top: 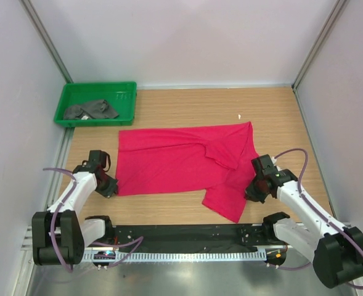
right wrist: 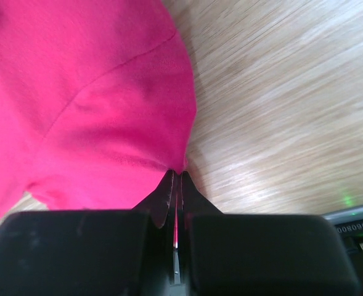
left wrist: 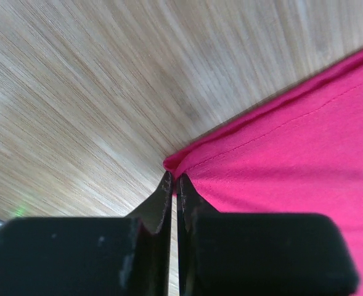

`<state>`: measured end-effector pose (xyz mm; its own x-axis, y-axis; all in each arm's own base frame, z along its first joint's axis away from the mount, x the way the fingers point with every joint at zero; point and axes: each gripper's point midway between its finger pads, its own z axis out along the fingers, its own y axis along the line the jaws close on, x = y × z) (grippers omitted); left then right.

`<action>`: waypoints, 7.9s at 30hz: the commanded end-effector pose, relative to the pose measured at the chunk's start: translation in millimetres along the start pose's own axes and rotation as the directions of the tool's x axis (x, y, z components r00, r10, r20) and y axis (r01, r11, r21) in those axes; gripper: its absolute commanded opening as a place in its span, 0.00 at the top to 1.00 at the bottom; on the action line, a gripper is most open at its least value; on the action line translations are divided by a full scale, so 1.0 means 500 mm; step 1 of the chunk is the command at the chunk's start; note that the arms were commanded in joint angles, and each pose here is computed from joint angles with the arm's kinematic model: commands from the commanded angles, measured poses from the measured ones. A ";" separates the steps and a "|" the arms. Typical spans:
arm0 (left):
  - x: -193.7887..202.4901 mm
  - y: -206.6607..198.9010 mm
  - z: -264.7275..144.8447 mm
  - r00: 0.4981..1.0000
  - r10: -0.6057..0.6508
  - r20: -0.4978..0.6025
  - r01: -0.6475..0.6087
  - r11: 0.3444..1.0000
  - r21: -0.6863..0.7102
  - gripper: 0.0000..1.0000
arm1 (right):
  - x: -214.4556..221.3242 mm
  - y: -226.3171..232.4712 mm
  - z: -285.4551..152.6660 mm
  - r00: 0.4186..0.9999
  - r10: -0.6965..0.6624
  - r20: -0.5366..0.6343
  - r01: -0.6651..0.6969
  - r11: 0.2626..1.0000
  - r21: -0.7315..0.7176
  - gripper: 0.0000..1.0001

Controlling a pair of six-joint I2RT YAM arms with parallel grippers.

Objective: Fold and stack the t-shirts
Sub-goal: Fold the tshirt

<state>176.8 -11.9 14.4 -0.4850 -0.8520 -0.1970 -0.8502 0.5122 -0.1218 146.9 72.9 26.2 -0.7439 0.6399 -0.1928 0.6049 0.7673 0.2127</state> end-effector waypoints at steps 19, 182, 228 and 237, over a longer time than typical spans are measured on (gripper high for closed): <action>-0.079 -0.064 -0.060 0.990 0.096 0.099 -0.101 0.994 0.046 1.00 | -0.187 0.105 -0.134 0.972 -0.095 0.213 0.117 0.989 -0.093 0.99; -0.108 -0.308 -0.102 0.852 0.511 0.114 -0.520 0.801 0.296 0.31 | -0.338 0.182 -0.014 0.983 0.183 0.024 -0.164 0.928 -0.333 0.46; 0.527 -0.299 -0.229 0.331 0.928 -0.171 -0.698 0.363 0.618 0.33 | -0.726 0.312 0.038 0.895 -0.200 0.398 0.179 0.980 0.090 0.01; 0.361 -0.330 -0.363 0.456 0.881 0.127 -0.749 0.303 0.589 0.25 | -0.611 0.436 -0.044 0.834 -0.292 0.468 0.266 0.956 0.122 0.00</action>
<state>173.6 -297.7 159.2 -0.9697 0.1007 -0.2227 0.2075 0.8208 -0.5321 503.3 22.1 124.9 -0.7048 0.3510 -0.6165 0.4055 0.9124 0.0559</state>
